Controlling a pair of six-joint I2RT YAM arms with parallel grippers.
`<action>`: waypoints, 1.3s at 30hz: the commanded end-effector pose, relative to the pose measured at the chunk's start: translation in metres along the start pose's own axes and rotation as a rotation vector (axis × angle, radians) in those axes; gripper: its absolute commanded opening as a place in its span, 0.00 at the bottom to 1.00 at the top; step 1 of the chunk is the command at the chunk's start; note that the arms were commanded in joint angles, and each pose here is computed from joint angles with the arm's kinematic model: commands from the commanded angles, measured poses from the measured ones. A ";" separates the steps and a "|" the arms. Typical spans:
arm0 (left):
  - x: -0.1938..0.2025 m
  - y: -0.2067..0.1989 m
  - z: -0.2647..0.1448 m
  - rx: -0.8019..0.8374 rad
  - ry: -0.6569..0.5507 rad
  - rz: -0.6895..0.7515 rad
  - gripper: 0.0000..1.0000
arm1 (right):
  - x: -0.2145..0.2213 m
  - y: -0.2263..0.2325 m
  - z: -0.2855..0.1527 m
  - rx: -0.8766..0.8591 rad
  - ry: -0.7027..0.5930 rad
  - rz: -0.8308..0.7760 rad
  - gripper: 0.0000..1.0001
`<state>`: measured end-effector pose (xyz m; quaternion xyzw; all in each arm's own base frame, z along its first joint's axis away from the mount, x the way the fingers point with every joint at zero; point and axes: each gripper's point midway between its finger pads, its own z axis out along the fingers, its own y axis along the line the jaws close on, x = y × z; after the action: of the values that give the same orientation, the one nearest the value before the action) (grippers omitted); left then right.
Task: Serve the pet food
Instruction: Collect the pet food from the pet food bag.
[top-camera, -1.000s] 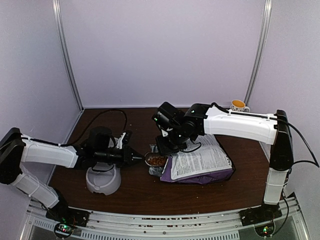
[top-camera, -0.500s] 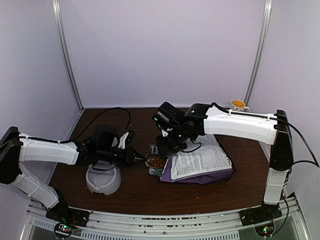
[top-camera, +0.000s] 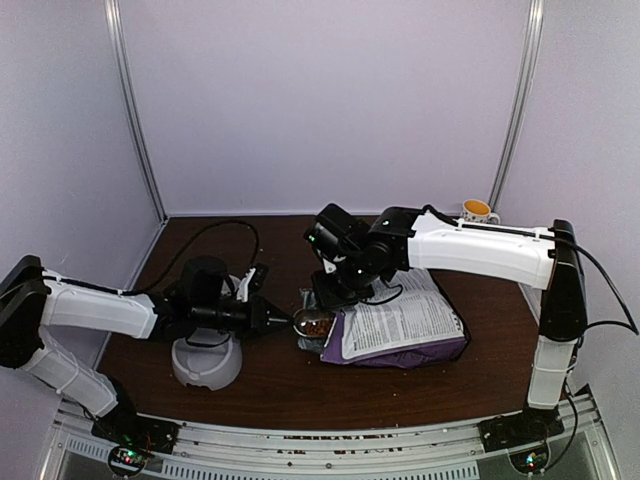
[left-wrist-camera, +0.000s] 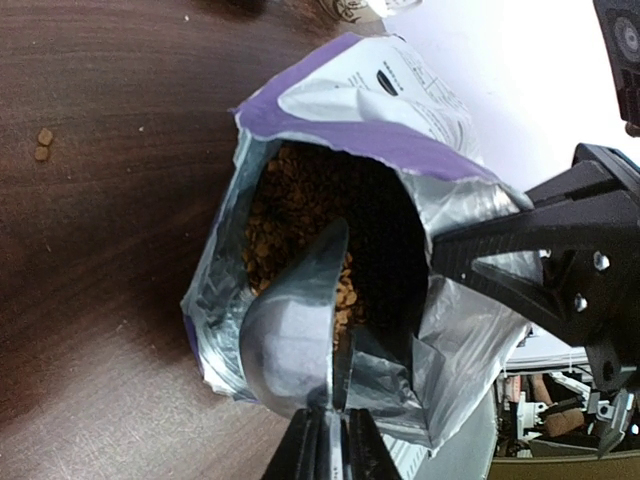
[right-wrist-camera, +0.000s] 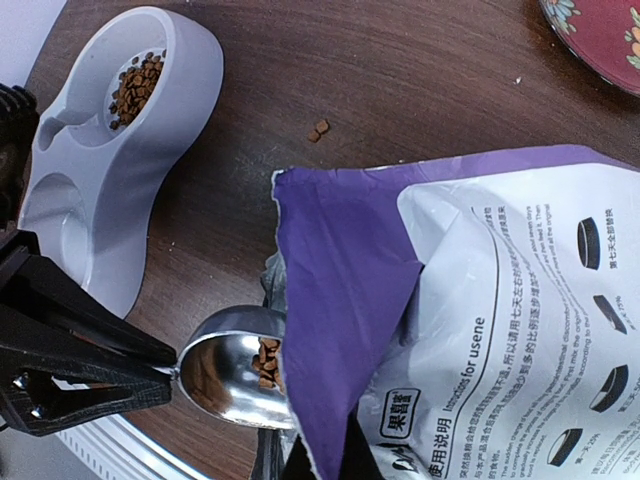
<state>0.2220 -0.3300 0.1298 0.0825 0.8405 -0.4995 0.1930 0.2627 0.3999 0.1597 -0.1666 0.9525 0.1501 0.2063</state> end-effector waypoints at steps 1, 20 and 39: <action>-0.017 -0.027 -0.010 0.153 -0.068 0.006 0.00 | -0.017 0.001 -0.023 -0.032 -0.071 0.028 0.00; -0.021 -0.033 -0.053 0.223 -0.113 0.031 0.00 | -0.020 0.000 -0.028 -0.063 -0.101 0.055 0.00; -0.033 -0.028 -0.085 0.239 -0.158 0.011 0.00 | -0.021 -0.004 -0.027 -0.055 -0.108 0.074 0.00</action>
<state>0.2244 -0.2717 0.1914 0.0567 0.7733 -0.5840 0.2403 0.2646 0.3948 0.1670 -0.1470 0.9500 0.1701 0.2168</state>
